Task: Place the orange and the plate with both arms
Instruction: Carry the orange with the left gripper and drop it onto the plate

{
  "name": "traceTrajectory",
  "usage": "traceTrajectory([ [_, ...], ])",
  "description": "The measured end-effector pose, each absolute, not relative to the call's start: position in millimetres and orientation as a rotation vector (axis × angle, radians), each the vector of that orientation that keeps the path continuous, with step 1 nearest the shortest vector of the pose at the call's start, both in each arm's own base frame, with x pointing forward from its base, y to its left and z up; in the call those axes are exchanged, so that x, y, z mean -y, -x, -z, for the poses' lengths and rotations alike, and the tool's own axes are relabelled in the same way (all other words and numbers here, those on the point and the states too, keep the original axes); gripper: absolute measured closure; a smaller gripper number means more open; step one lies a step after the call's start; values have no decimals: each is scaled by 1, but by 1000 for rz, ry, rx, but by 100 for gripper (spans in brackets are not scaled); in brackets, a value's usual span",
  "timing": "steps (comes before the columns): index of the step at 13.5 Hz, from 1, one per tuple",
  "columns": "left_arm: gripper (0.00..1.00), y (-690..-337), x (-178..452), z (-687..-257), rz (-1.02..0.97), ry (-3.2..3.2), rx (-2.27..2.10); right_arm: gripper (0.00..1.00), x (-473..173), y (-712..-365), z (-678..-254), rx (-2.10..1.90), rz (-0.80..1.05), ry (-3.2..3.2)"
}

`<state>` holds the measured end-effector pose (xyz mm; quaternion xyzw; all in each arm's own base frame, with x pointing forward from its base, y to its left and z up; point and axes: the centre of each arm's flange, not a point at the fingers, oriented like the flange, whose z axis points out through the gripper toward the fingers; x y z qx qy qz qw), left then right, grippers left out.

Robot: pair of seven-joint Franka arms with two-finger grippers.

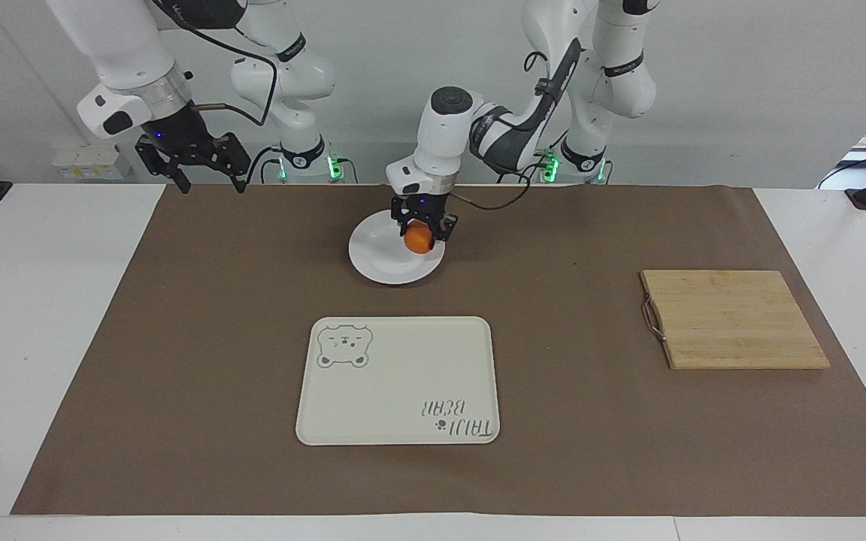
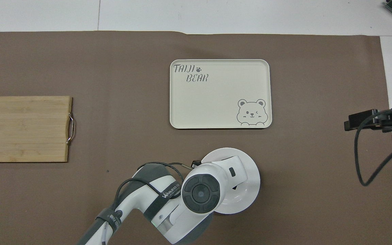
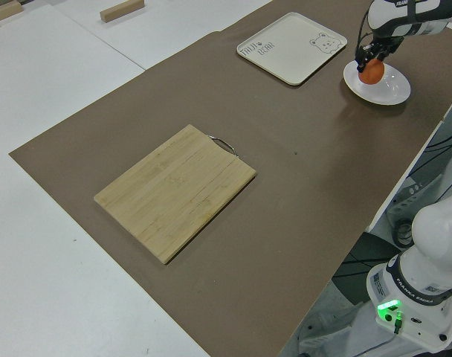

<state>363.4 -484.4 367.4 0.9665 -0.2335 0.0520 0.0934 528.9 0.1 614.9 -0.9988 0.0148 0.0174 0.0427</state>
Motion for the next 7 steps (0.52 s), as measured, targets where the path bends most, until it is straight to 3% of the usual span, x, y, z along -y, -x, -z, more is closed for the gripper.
traceTrajectory([
  [2, 28, -355, 494, -355, -148, -2871, 667, 0, 0, -534, -592, 68, -38, 3042],
  [3, 20, -355, 495, -355, -148, -2872, 656, 0, 0, -534, -581, 99, -58, 3036],
  [4, 5, -357, 493, -356, -150, -2874, 645, 0, -1, -533, -573, 115, -76, 3024],
  [5, 0, -360, 492, -357, -153, -2876, 632, 0, -2, -532, -566, 138, -95, 3005],
  [7, 0, -371, 483, -365, -154, -2887, 600, 0, -3, -528, -539, 188, -128, 2933],
])
